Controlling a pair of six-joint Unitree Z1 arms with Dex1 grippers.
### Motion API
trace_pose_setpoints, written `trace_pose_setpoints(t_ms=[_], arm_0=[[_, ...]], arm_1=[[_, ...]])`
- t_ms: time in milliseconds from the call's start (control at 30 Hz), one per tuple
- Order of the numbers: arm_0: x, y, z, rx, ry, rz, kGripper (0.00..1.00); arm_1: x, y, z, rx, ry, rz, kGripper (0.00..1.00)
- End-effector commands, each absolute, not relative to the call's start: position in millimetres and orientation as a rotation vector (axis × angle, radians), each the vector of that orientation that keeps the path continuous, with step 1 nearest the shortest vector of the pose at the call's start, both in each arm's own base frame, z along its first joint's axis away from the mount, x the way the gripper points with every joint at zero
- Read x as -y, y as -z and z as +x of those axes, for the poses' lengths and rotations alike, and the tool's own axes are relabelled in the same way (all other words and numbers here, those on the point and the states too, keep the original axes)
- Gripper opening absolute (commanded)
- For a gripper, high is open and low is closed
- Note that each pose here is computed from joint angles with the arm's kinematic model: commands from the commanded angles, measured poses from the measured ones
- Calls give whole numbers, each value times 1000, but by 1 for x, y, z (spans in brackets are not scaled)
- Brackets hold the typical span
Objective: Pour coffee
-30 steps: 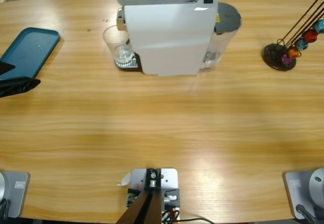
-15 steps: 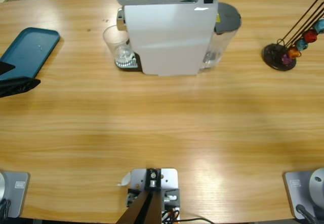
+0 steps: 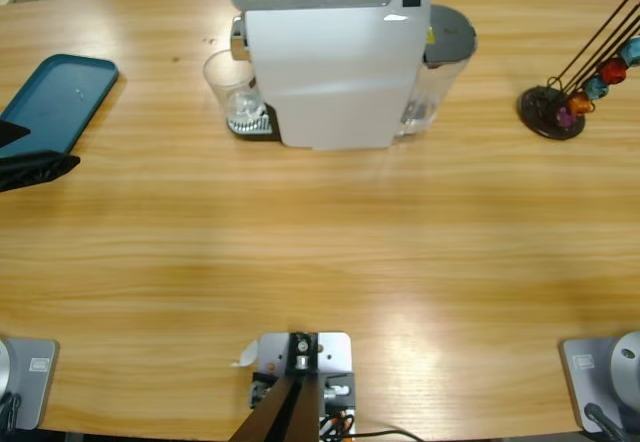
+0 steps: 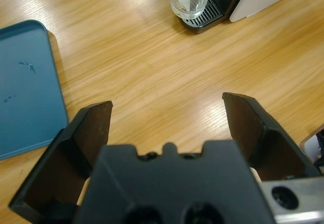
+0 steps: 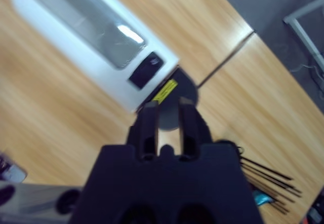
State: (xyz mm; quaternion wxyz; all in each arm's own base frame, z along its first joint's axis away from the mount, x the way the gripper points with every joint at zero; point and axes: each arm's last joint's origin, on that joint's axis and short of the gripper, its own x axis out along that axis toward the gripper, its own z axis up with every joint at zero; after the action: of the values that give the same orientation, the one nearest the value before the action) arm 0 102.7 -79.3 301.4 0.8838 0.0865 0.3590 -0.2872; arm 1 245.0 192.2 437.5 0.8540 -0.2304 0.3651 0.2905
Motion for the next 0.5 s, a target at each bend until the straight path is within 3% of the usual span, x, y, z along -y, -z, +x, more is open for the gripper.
trace_pose_setpoints(t_ms=[33, 200, 500], arm_0=[[77, -291, 98, -766, 622, 185, 991], [75, -291, 97, -756, 624, 183, 996], [70, -287, 90, -684, 629, 163, 996]], arm_1=[[-170, -428, 205, -760, -669, -433, 998], [-153, -414, 182, -736, -690, -363, 1000], [-99, -331, 117, -563, -682, -239, 1000]])
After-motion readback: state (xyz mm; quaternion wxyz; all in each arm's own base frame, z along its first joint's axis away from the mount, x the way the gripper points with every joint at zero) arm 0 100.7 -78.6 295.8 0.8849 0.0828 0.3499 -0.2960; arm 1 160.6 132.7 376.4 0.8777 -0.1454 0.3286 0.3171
